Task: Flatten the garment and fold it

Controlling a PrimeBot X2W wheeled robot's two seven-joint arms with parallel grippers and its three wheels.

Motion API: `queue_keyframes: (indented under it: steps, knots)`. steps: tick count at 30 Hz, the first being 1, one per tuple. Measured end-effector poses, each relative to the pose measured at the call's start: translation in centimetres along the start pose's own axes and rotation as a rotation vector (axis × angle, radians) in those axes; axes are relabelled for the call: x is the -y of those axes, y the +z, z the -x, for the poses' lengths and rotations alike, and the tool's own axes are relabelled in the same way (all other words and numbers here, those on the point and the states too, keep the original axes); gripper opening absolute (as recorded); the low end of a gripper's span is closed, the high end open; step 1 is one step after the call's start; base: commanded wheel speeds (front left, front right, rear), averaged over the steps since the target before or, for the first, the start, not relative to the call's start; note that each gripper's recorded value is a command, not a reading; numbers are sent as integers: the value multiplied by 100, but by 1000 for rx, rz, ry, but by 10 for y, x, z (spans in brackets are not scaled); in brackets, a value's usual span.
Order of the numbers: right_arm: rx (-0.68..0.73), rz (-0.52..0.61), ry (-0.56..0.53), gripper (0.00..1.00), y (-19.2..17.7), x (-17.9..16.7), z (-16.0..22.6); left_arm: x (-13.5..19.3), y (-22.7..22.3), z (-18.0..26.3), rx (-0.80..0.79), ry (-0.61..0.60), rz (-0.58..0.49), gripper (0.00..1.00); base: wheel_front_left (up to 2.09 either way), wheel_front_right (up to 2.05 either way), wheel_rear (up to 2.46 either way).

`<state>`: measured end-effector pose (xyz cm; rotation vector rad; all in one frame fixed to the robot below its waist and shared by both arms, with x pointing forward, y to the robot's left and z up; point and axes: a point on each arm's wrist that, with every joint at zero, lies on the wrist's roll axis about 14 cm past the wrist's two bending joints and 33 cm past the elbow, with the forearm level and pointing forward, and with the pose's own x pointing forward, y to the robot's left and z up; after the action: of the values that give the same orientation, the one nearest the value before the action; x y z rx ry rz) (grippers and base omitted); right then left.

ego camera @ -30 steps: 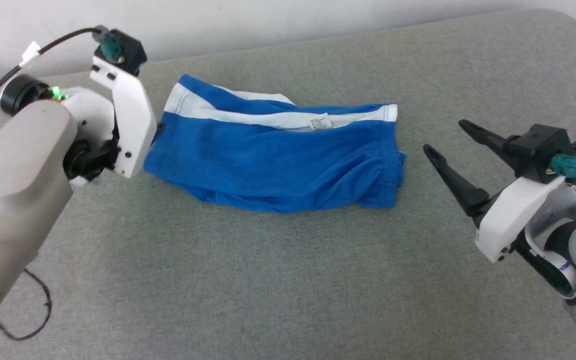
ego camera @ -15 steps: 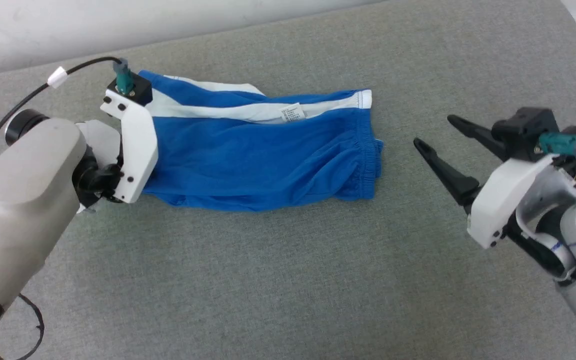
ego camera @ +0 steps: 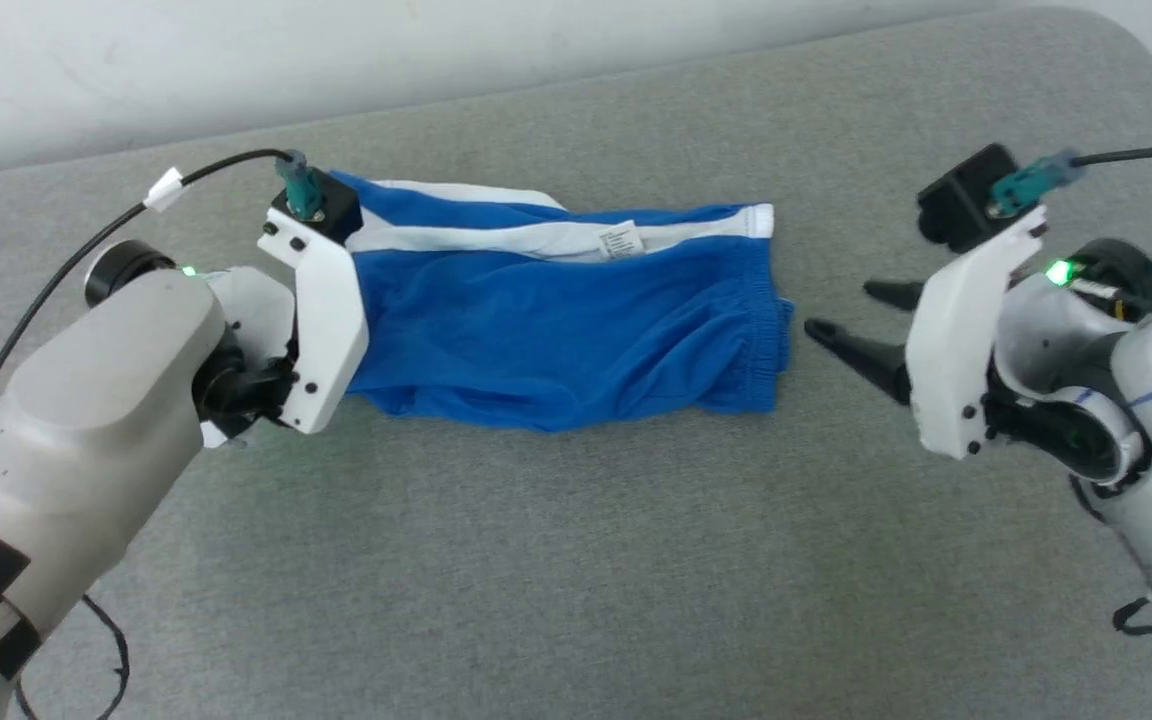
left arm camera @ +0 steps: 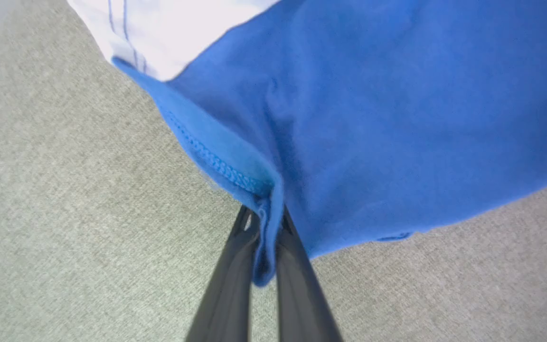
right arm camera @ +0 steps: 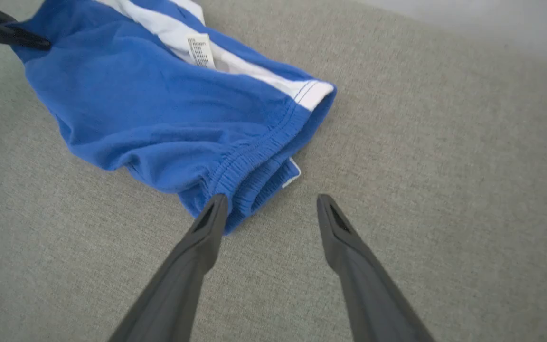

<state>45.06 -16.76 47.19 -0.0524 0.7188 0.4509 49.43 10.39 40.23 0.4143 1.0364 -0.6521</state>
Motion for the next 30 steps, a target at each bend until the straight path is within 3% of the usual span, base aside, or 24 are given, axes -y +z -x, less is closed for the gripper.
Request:
queue_keyframes:
  steps: [8, 15, 16, 23, 30]
  knots:
    - [-133, -107, 79, 100, -43, -29, -51, -2, 0, -6, 34, -9, 22, 0, 0, 0, 0]
    - [-157, -97, 77, 100, -63, -35, -84, -9, -3, -12, 75, -16, 74, 0, 0, 0, 0]
    - [-143, -85, 82, 0, -61, -37, -87, -10, -4, -12, 84, -18, 86, 0, 0, 0, 0]
    - [-35, -45, 76, 0, -50, -33, -77, -13, -3, -1, 196, -9, 154, 0, 0, 0, 0]
    - [94, 25, 82, 0, -36, -32, -30, -7, -15, 31, 338, 14, 167, 0, 0, 0, 0]
